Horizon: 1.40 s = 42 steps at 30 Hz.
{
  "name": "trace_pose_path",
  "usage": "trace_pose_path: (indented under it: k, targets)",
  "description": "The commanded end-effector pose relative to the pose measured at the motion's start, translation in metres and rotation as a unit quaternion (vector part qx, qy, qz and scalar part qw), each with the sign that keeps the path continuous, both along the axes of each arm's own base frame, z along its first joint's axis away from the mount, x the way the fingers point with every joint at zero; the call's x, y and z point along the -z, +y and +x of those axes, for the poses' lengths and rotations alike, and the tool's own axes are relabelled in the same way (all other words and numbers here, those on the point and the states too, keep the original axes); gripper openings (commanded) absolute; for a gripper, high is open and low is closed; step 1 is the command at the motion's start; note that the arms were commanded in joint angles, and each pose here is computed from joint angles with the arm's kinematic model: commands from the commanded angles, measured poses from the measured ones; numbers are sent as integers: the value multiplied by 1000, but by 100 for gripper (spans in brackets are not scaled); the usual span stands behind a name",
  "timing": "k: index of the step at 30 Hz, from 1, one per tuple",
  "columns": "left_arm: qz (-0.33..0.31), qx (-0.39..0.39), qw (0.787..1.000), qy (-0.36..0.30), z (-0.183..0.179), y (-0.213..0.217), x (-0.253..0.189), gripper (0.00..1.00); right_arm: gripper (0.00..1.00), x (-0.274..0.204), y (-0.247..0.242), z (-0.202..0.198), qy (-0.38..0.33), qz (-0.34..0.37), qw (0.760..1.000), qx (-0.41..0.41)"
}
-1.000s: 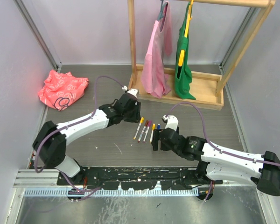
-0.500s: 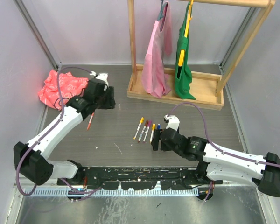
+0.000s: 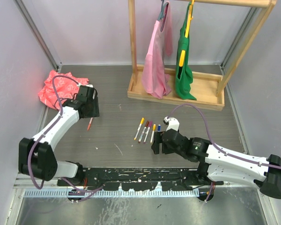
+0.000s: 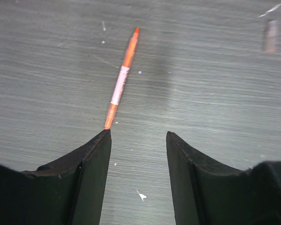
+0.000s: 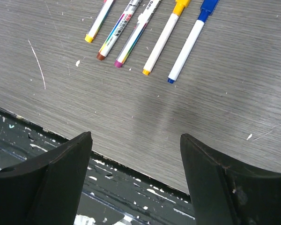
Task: Insert the pens into the pen caps
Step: Pick up the pen from the center of the board.
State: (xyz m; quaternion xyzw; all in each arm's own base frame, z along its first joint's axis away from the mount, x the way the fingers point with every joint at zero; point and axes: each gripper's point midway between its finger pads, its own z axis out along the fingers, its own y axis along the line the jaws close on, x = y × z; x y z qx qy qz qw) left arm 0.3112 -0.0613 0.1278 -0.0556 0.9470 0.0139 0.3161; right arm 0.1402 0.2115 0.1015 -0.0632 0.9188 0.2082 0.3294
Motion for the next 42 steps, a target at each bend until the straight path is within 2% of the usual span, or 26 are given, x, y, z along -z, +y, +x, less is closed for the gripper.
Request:
trace_pose_path:
  k: [1,13,18,32,37,42]
  targets:
    - [5,-36,999,-7,18,15,15,51,81,-19,8,-3,-5,26,999,-21]
    - [-34,-47,997,57,38,29,72,49,81,-25,7,-7,-4,25,999,-37]
    - [-54,-40,995,77,40,25,84,44,81,-25,7,-6,-7,19,999,-41]
    - [-44,-58,989,129,27,35,111,38,81,-26,9,-5,-9,13,999,-47]
    - [-44,-54,989,132,23,35,113,30,81,-27,9,-5,-9,14,999,-46]
    - [-45,-56,992,106,24,36,101,22,81,-29,9,-5,-11,19,999,-43]
